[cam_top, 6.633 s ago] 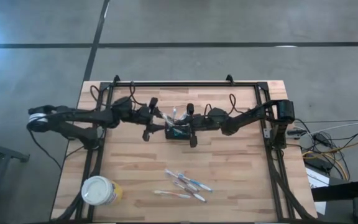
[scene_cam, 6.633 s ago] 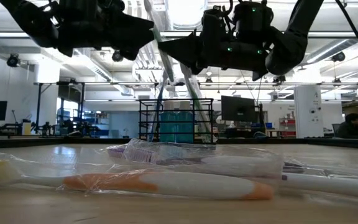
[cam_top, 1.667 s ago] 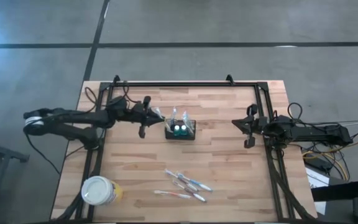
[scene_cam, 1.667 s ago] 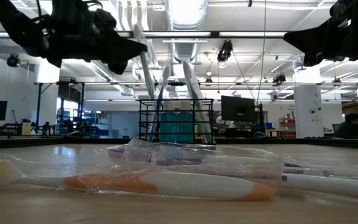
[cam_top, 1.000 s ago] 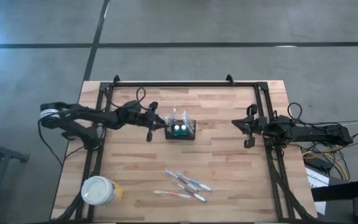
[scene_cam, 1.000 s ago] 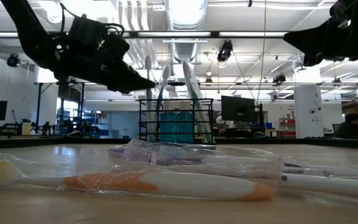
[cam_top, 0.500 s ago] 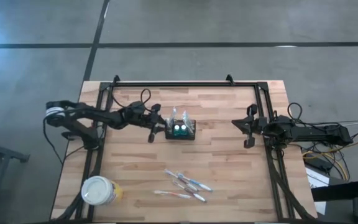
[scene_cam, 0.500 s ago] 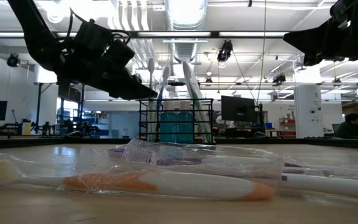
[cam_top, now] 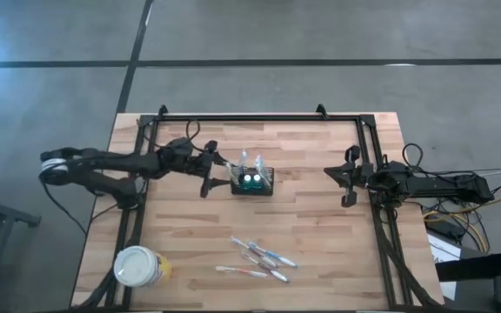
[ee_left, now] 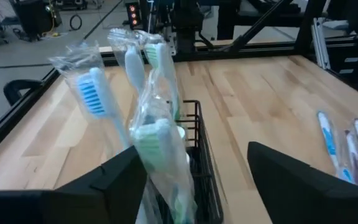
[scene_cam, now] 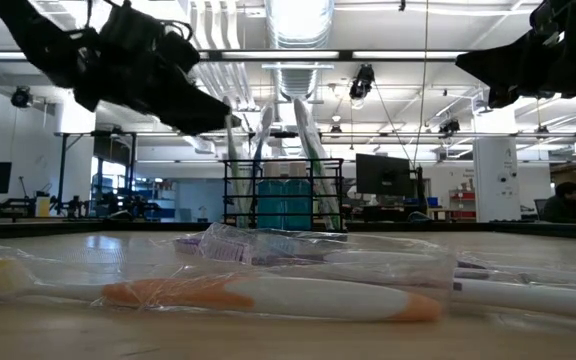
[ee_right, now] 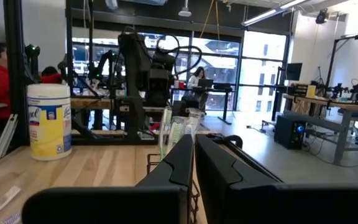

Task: Pick & Place toothbrushing station
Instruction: Put the green toothbrush into the wire organizer, then put the blue toothbrush into the wire organizer

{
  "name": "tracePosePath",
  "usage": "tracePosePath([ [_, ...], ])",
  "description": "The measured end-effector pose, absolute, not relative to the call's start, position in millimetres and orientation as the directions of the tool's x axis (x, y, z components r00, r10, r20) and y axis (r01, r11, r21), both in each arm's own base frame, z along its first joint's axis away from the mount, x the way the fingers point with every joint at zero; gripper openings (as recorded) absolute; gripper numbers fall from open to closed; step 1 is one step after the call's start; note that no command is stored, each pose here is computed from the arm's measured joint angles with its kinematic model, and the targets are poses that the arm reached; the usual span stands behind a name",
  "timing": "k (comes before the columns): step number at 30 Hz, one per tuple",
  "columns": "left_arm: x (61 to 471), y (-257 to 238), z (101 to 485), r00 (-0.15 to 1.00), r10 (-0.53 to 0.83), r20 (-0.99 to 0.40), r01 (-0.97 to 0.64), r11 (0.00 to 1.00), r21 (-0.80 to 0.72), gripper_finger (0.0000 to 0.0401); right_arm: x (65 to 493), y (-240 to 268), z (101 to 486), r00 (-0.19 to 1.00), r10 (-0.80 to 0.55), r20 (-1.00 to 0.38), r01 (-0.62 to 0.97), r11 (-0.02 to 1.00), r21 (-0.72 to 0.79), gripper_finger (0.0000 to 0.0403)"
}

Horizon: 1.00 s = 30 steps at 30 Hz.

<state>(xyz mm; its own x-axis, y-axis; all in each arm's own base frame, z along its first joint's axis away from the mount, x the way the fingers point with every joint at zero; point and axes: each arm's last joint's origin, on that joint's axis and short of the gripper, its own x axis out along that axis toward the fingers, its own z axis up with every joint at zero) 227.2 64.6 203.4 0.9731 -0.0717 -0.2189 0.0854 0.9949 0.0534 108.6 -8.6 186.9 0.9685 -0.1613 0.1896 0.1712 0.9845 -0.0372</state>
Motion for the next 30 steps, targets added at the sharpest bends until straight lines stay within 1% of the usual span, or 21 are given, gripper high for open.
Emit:
tracePosePath([
  [3,213.9,61.0,213.0,0.969,-0.058,-0.24,0.075,0.995,0.062,0.0285,108.7,-8.6,186.8,0.969,-0.161,0.189,0.171,0.985,-0.035,0.0012],
  [7,190.8,53.4,222.0,0.964,-0.056,-0.26,0.081,0.993,0.088,0.0282,109.0,-8.6,186.3,0.97,-0.161,0.183,0.169,0.985,-0.03,0.0012],
  [11,163.6,44.7,223.4,0.978,-0.043,-0.202,0.069,0.99,0.126,0.0272,109.1,-8.6,185.9,0.971,-0.161,0.18,0.166,0.986,-0.016,0.0012],
  [13,150.9,42.1,219.5,0.986,0.019,-0.167,0.003,0.991,0.132,0.0259,109.2,-8.6,185.7,0.971,-0.161,0.177,0.165,0.986,-0.012,0.0012],
  [15,140.6,42.1,214.2,0.981,0.135,-0.142,-0.118,0.986,0.119,0.0236,109.7,-8.6,185.0,0.972,-0.16,0.17,0.165,0.986,-0.012,0.0012],
  [17,132.7,42.4,206.5,0.965,0.226,-0.137,-0.212,0.971,0.109,0.0202,110.3,-8.6,184.2,0.974,-0.161,0.162,0.165,0.986,-0.014,0.0012],
  [19,127.8,41.1,201.1,0.962,0.24,-0.127,-0.227,0.968,0.109,0.0155,111.0,-8.6,183.5,0.975,-0.161,0.154,0.165,0.986,-0.015,0.0012],
  [23,123.0,38.9,197.0,0.968,0.225,-0.107,-0.211,0.969,0.127,0.0035,112.4,-8.7,181.9,0.978,-0.161,0.137,0.164,0.986,-0.013,0.0012],
  [24,121.9,38.1,196.0,0.973,0.209,-0.102,-0.195,0.972,0.132,0.0018,112.7,-8.7,181.8,0.978,-0.161,0.135,0.164,0.986,-0.012,0.0012],
  [28,118.4,33.4,195.7,0.993,0.095,-0.066,-0.085,0.987,0.138,0.0014,113.9,-8.8,180.3,0.98,-0.161,0.12,0.164,0.986,-0.013,0.0012],
  [30,116.5,31.9,195.8,0.997,0.067,-0.047,-0.06,0.989,0.138,0.0009,114.5,-8.8,179.6,0.981,-0.161,0.113,0.163,0.987,-0.013,0.0012],
])
